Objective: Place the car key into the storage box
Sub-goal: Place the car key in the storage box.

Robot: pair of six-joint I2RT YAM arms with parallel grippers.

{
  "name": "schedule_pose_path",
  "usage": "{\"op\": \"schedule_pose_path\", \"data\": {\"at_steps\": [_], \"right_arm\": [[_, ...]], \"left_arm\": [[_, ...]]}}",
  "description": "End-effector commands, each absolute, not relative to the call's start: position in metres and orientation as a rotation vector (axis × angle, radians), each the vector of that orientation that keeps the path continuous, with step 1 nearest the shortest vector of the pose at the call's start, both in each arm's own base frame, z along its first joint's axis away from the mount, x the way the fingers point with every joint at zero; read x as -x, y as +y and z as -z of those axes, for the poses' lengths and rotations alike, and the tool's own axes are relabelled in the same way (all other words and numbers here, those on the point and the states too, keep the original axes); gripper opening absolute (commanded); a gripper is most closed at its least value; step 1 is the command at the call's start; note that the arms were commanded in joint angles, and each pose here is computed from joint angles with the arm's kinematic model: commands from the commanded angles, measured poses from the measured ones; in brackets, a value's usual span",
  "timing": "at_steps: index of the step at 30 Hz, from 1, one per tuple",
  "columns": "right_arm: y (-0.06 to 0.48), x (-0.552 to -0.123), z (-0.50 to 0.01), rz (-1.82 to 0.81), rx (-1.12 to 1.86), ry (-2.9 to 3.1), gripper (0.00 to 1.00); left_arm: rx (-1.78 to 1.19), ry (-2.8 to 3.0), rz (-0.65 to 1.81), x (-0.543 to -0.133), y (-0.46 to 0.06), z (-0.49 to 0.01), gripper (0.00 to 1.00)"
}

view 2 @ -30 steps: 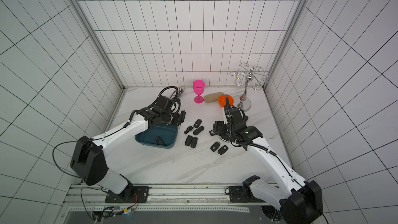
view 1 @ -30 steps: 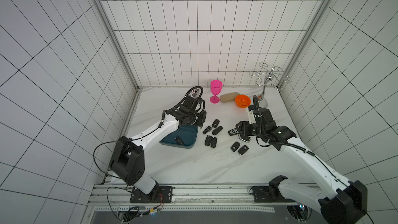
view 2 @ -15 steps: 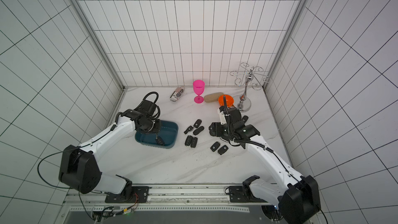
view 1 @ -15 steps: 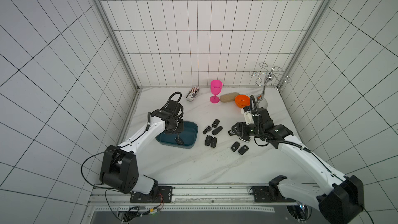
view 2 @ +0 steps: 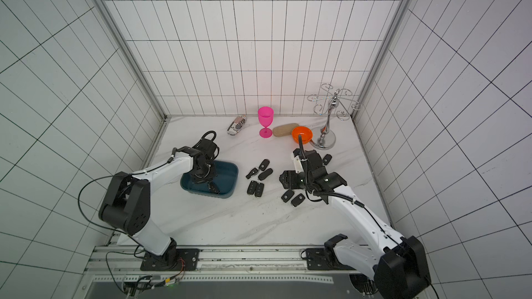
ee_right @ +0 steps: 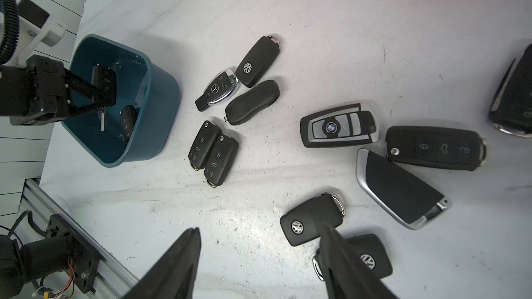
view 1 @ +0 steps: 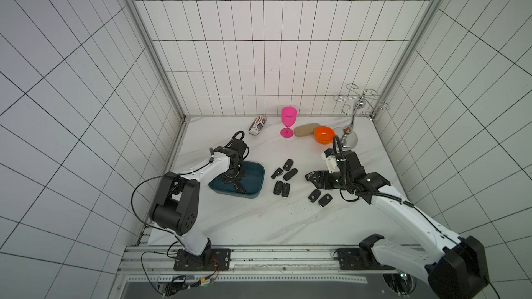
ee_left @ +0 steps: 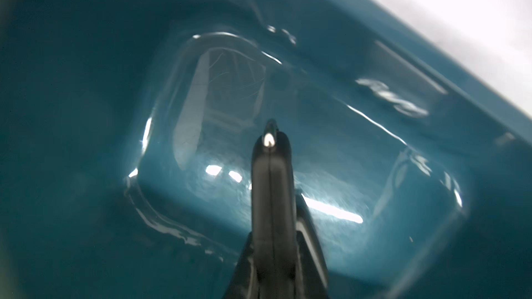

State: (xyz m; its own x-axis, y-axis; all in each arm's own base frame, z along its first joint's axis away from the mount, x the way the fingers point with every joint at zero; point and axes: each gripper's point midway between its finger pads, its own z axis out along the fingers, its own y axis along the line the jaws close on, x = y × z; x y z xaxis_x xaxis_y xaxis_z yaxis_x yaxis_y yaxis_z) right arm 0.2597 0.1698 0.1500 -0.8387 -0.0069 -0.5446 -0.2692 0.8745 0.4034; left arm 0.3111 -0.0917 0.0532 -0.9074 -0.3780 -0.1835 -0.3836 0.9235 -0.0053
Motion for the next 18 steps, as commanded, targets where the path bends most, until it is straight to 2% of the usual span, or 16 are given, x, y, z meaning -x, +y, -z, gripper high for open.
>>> {"op": "schedule_pose_path", "data": {"at_steps": [1, 8, 9, 18], "right_arm": [[0.168, -0.254, -0.143, -0.664, 0.187, 2.504, 0.69], [0.163, -0.253, -0.127, -0.613, 0.185, 2.559, 0.71], [0.159, -0.253, -0.122, -0.578, 0.163, 2.588, 1.0], [0.129, -0.244, -0.067, -0.278, 0.003, 2.873, 0.99]], "left_arm": [[0.77, 2.84, -0.174, -0.322, -0.078, -0.057, 0.0], [0.805, 2.879, -0.04, -0.324, -0.097, -0.039, 0.0], [0.805, 2.878, -0.027, -0.325, -0.098, -0.038, 0.0], [0.764, 2.92, -0.008, -0.324, -0.103, -0.03, 0.0]]}}
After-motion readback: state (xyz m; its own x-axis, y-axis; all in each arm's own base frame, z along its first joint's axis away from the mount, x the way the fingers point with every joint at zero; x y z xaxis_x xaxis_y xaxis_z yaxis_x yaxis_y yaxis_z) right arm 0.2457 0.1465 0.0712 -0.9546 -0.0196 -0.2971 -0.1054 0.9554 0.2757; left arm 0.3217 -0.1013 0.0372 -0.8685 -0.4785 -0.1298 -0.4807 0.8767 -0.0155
